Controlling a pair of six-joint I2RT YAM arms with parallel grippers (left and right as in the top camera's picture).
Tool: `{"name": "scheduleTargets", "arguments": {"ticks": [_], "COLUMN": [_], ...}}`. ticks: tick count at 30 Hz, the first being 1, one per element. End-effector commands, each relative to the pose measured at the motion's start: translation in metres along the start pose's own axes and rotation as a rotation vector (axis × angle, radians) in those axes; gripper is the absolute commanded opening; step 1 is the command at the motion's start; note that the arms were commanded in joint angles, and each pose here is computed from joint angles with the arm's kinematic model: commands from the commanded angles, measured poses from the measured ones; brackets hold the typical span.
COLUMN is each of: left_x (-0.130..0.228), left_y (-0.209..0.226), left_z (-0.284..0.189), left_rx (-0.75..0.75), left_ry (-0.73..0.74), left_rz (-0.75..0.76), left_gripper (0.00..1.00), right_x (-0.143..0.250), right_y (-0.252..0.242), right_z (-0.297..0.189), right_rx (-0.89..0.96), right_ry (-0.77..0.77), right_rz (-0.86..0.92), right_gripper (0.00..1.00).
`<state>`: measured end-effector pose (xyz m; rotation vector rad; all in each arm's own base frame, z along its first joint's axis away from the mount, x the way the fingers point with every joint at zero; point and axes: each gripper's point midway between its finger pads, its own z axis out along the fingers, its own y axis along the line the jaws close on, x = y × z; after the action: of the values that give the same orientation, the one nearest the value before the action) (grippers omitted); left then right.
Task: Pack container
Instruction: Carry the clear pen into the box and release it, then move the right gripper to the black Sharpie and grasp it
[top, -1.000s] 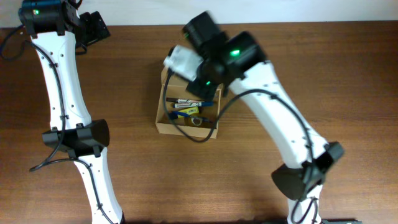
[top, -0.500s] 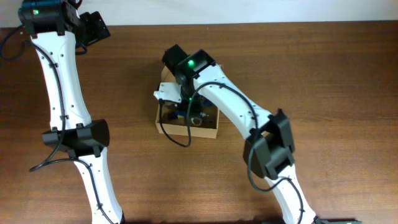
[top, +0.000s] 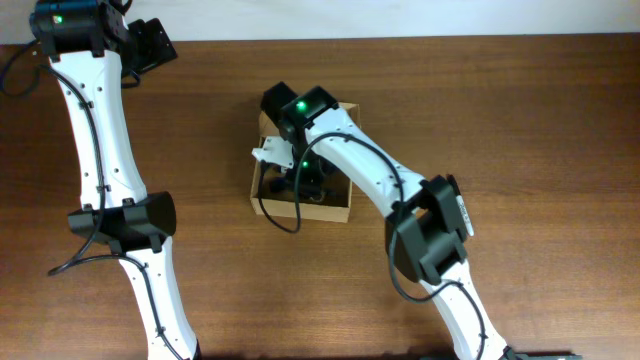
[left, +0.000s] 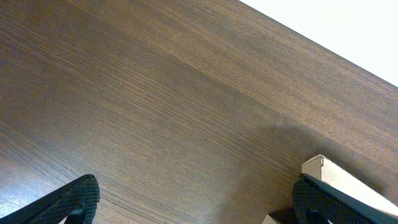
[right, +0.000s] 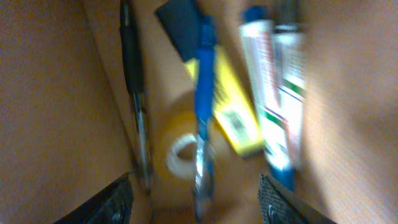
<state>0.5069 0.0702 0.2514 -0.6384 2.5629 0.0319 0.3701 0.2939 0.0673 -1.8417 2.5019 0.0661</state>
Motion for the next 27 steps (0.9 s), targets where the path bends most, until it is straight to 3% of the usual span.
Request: {"name": "scheduleTargets", "arguments": {"ticks": [1, 6, 11, 15, 17, 21, 23, 27], "left_x": [-0.004, -0.004, -0.004, -0.004, -0.004, -0.004, -0.004, -0.004], "left_y": [0.004, 0.004, 0.004, 0.004, 0.004, 0.004, 0.004, 0.004], "left_z": [-0.002, -0.002, -0.002, -0.002, -0.002, -0.002, -0.002, -0.002], "left_rx": [-0.011, -0.011, -0.011, -0.011, -0.011, -0.011, -0.011, -0.011], "left_ry": [-0.018, -0.018, -0.018, -0.018, -0.018, -0.018, -0.018, -0.018], "left_rz": [0.004, 0.004, 0.004, 0.003, 0.004, 0.004, 0.004, 0.004], "left_gripper": [1.00, 1.00, 1.00, 1.00, 1.00, 1.00, 1.00, 1.00], "right_x": [0.010, 0.056, 0.151, 0.230, 0.259, 0.303, 0.317, 0.329], "right_y": [-0.017, -0.038, -0.076, -0.101, -0.111, -0.129, -0.132, -0.121], "right_z": [-0.109, -0.216, -0.311, -0.340, -0.331, -0.267, -0.193, -0.108], "right_rx": [0.207, 0.365, 0.540, 0.542, 0.487, 0.359, 0.215, 0.046], "right_ry": [-0.146, -0.336, -0.533, -0.661, -0.691, -0.603, -0.475, -0.287], "right_rz": [0.076, 0.237, 0.575, 0.844, 0.928, 1.119, 1.212, 1.291], "right_gripper": [0.63, 0.57, 0.52, 0.52, 0.53, 0.52, 0.48, 0.46]}}
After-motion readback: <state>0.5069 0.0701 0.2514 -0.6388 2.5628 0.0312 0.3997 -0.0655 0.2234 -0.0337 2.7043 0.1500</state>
